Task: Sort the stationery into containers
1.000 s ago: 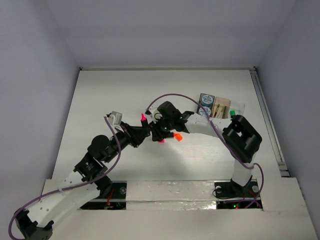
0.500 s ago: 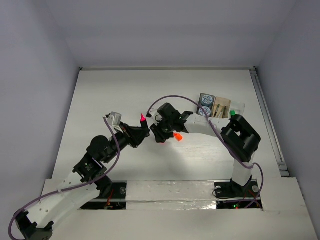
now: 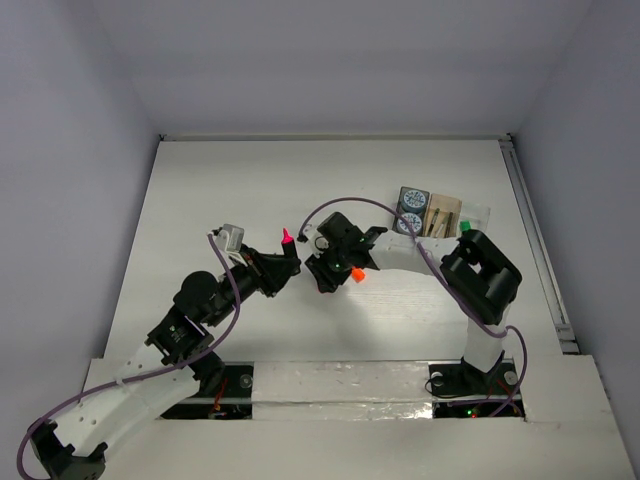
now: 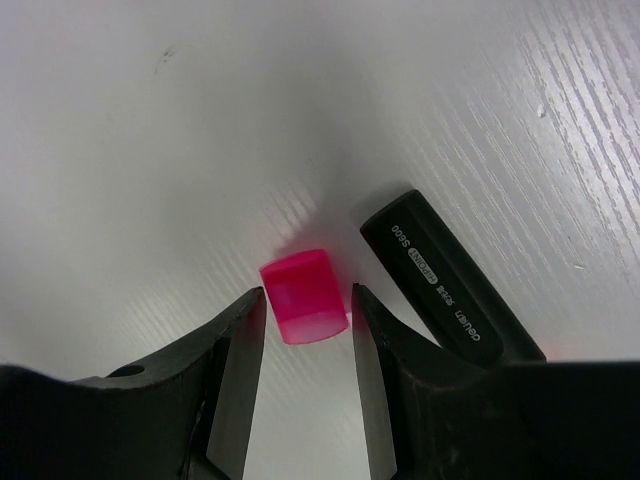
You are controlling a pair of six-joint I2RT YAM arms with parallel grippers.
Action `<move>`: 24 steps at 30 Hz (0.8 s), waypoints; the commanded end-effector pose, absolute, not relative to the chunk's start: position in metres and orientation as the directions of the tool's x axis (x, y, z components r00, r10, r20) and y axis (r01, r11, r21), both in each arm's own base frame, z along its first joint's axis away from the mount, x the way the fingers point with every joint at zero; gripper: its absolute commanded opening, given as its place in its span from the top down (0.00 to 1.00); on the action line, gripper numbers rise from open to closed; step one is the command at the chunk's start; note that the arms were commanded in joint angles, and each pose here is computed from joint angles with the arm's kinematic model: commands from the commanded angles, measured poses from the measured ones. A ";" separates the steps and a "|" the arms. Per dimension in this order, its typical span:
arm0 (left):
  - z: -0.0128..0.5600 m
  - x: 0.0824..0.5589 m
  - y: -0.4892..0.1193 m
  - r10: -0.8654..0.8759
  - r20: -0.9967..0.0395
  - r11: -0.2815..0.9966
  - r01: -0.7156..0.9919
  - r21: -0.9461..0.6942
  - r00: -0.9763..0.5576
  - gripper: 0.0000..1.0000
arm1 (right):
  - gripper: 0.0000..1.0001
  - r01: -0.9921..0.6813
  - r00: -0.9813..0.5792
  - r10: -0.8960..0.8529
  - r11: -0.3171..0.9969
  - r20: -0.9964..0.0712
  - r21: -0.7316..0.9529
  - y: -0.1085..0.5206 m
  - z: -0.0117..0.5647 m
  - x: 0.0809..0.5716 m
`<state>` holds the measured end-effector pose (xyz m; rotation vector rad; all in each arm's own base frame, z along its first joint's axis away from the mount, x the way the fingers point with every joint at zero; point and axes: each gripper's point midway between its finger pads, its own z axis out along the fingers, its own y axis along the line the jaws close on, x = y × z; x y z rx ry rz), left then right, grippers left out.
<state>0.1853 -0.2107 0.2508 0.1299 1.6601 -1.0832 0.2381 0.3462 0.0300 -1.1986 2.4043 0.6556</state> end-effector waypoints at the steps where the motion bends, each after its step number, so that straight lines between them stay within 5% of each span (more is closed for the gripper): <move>1: 0.277 0.183 -0.211 -0.461 -0.814 0.539 0.618 -0.572 -0.352 1.00 | 0.54 -0.817 -0.559 -0.647 0.538 -0.518 0.209 0.347 0.031 0.242; 10: 0.277 0.183 -0.214 -0.455 -0.817 0.534 0.625 -0.569 -0.355 1.00 | 0.57 -0.769 -0.623 -0.612 0.595 -0.487 0.236 0.346 0.019 0.240; 14: 0.277 0.183 -0.215 -0.451 -0.817 0.530 0.629 -0.569 -0.359 1.00 | 0.43 -0.764 -0.635 -0.602 0.581 -0.484 0.279 0.351 0.014 0.234; 17: 0.277 0.182 -0.215 -0.450 -0.817 0.528 0.631 -0.568 -0.360 1.00 | 0.43 -0.767 -0.634 -0.602 0.569 -0.485 0.297 0.354 0.015 0.232; 24: 0.279 0.181 -0.213 -0.450 -0.820 0.532 0.630 -0.565 -0.354 1.00 | 0.60 -0.751 -0.653 -0.590 0.584 -0.475 0.307 0.353 0.011 0.230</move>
